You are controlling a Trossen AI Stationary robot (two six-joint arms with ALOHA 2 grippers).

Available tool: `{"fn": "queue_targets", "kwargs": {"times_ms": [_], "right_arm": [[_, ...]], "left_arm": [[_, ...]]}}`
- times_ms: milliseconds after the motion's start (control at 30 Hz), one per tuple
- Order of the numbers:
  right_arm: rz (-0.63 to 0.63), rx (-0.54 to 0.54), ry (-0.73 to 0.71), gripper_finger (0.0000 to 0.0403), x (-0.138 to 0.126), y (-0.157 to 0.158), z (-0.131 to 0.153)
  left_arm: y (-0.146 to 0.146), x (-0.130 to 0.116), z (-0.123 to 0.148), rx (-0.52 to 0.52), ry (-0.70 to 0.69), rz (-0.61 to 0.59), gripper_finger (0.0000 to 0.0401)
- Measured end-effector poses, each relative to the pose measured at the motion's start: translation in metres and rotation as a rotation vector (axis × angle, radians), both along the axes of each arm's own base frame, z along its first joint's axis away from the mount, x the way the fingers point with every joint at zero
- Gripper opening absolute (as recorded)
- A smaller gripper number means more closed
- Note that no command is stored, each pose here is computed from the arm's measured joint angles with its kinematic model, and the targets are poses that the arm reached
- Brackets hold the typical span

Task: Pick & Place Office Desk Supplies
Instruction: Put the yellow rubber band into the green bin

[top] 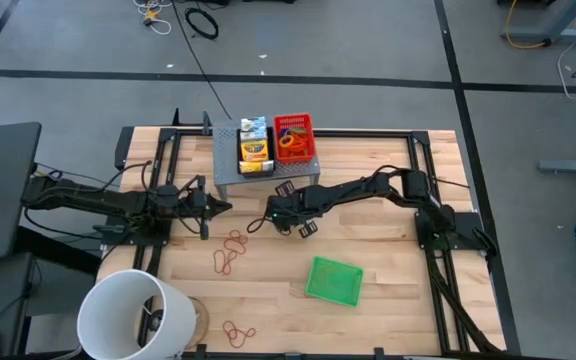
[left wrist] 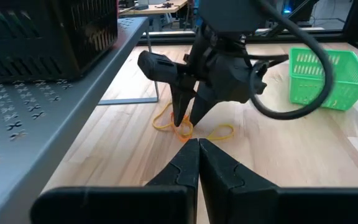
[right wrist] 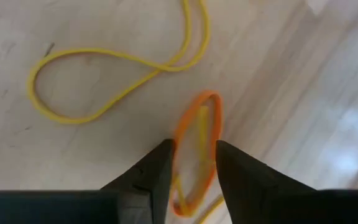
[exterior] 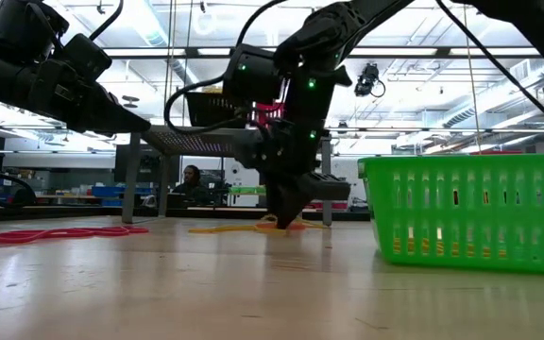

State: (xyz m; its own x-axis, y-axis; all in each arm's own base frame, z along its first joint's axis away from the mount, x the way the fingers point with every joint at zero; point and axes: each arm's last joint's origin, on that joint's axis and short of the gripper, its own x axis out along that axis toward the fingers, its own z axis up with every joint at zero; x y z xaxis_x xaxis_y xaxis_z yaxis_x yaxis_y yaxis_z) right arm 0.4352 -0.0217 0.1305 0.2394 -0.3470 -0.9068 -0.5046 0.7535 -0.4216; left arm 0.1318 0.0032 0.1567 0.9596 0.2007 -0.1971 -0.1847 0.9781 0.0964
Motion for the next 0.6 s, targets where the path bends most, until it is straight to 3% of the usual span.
{"fn": "queue_targets", "kwargs": {"times_ms": [133,300,600], "right_arm": [[0.005,-0.011,0.005,0.0113,0.0,0.002,-0.001],[0.031,-0.019,0.041,0.0017,-0.005,0.018,0.003],[0.015,-0.209,0.076,0.0003,-0.024,0.064,0.024]], "left_arm": [[0.0,0.0,0.0,0.0,0.0,0.0,0.0014],[0.0,0.0,0.0,0.0,0.001,0.0,0.0014],[0.0,0.0,0.0,-0.001,0.0,0.0,0.0014]]}}
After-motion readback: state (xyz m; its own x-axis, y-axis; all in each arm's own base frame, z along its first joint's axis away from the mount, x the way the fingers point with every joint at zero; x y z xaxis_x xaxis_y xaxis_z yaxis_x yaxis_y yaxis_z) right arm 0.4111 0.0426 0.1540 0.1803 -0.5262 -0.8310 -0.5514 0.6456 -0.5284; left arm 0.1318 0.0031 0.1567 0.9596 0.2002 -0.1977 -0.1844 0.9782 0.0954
